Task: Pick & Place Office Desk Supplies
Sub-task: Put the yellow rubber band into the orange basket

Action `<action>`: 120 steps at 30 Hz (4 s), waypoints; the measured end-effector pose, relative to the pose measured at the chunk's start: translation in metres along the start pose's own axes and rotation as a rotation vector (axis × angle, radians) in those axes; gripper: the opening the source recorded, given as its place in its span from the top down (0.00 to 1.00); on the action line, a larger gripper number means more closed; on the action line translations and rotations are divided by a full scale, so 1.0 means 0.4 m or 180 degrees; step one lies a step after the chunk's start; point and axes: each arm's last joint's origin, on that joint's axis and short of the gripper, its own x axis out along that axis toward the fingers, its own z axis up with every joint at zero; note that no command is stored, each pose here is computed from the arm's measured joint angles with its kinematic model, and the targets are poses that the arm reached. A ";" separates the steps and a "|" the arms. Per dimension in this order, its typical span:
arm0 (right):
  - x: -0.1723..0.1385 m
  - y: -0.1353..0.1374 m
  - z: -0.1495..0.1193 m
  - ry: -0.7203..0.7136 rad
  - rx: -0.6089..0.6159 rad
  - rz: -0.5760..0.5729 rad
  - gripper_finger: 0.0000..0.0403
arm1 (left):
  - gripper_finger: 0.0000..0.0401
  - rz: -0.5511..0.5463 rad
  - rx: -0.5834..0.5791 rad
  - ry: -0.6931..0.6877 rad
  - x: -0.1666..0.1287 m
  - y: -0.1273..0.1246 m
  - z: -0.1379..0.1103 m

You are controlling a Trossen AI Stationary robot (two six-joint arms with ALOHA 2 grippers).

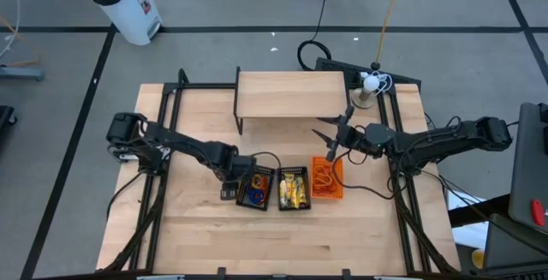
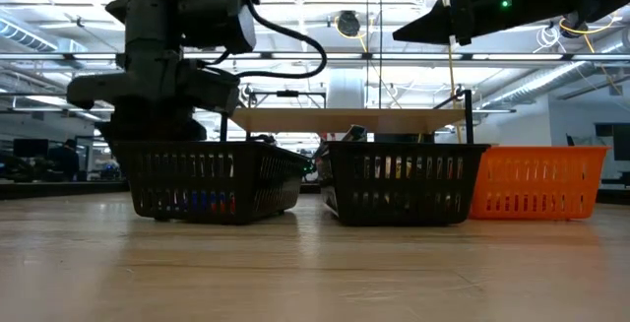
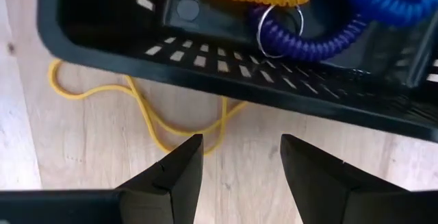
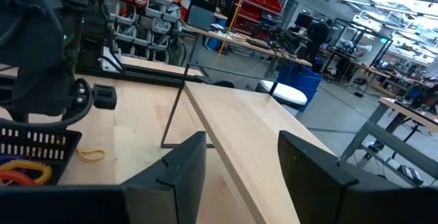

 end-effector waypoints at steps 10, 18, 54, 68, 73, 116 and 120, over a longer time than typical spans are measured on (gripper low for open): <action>0.000 0.000 0.000 0.0002 0.0021 0.0002 0.58 | 0.53 0.0175 0.0070 -0.0057 0.007 0.003 0.006; 0.000 0.000 0.000 0.0000 0.0023 0.0001 0.58 | 0.90 0.0188 0.0099 -0.0062 0.007 0.003 0.006; -0.005 0.014 0.000 0.0002 0.0090 0.0166 0.58 | 0.74 0.0359 -0.0049 0.0010 -0.095 0.014 -0.001; -0.005 0.016 0.001 -0.0031 0.0094 0.0276 0.58 | 0.47 0.0353 -0.0052 -0.0064 -0.072 0.016 -0.001; -0.005 0.017 0.002 -0.0051 0.0114 0.0320 0.58 | 0.47 0.0323 -0.0054 -0.0056 -0.057 0.017 -0.011; -0.005 0.017 0.003 -0.0046 0.0254 0.0313 0.58 | 0.72 0.0252 0.0038 -0.0050 0.031 0.018 0.009; -0.005 0.017 0.003 -0.0046 0.0256 0.0313 0.58 | 0.93 0.0288 0.0036 -0.0083 0.031 0.019 0.011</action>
